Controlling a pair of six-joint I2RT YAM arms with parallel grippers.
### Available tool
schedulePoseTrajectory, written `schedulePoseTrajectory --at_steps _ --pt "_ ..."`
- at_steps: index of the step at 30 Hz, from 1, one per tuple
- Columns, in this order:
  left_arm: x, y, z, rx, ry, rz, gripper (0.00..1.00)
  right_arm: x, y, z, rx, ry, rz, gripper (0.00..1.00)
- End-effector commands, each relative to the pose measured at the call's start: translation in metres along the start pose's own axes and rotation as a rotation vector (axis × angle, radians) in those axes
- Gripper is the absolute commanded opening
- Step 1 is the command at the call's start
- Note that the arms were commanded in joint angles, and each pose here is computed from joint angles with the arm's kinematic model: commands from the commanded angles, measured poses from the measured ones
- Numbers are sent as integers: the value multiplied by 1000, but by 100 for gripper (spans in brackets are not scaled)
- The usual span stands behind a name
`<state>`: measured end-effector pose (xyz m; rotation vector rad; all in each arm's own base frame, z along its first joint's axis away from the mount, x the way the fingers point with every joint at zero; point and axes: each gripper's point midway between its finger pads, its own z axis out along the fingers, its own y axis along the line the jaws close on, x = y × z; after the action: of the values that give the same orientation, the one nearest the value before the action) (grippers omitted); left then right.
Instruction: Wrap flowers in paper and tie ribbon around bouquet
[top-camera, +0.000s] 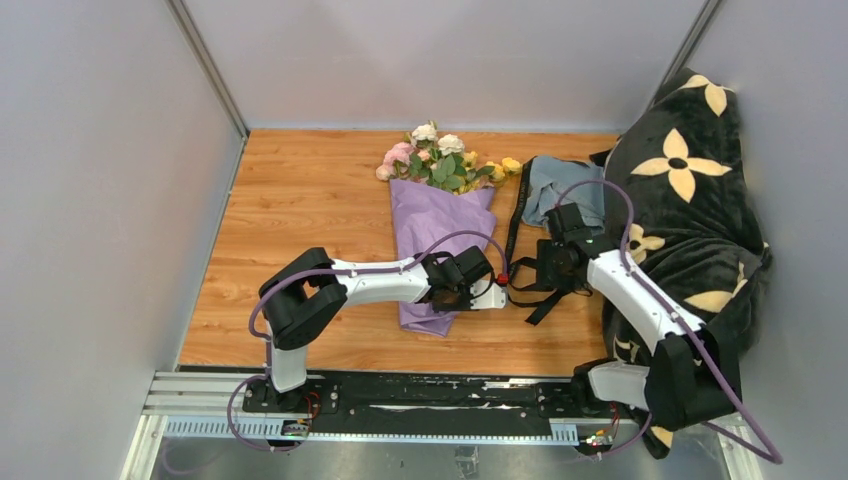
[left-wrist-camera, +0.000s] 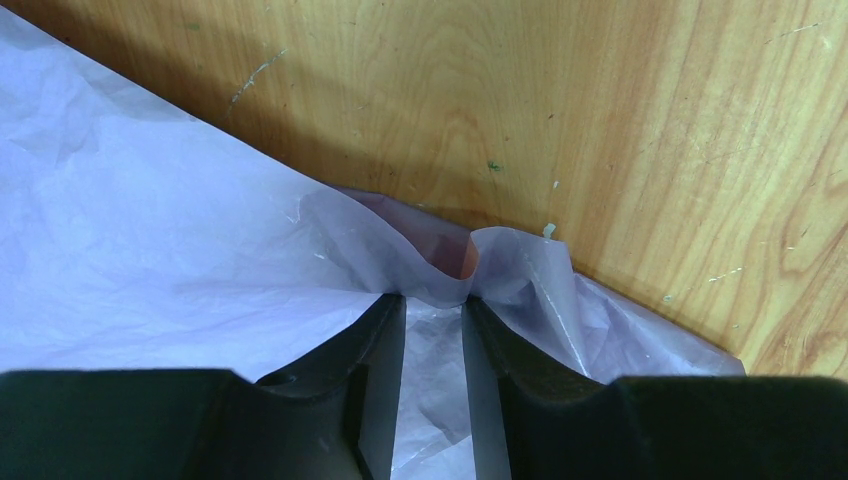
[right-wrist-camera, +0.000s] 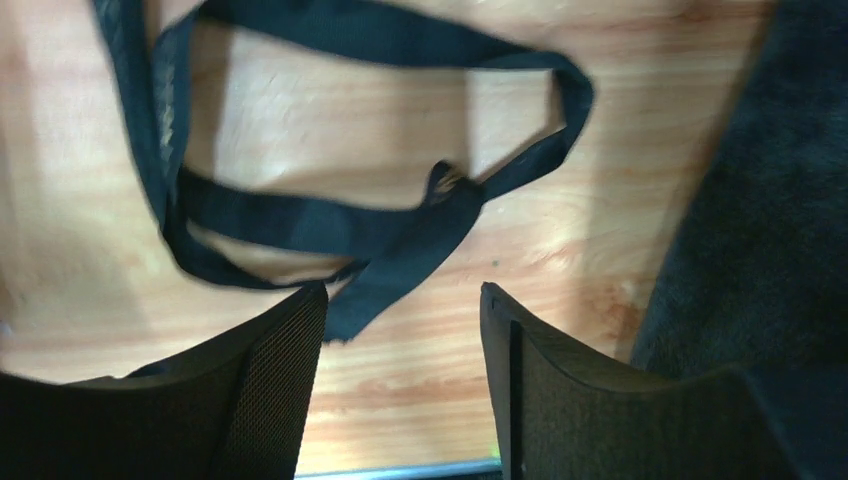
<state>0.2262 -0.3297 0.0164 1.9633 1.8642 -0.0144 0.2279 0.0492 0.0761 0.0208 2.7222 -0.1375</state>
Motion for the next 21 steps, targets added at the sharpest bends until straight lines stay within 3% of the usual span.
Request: schedulePoseTrajectory --at_steps 1,7,18,21 --pt "47 -50 33 167 146 10 36 -14 -8 20 -107 -39 237 64" --pt "48 -50 33 168 147 12 36 -29 -13 34 -120 -104 311 66" --pt "49 -49 33 165 150 15 36 -9 6 67 -221 34 268 65" --pt "48 -49 32 164 150 16 36 -2 13 76 -251 83 257 59"
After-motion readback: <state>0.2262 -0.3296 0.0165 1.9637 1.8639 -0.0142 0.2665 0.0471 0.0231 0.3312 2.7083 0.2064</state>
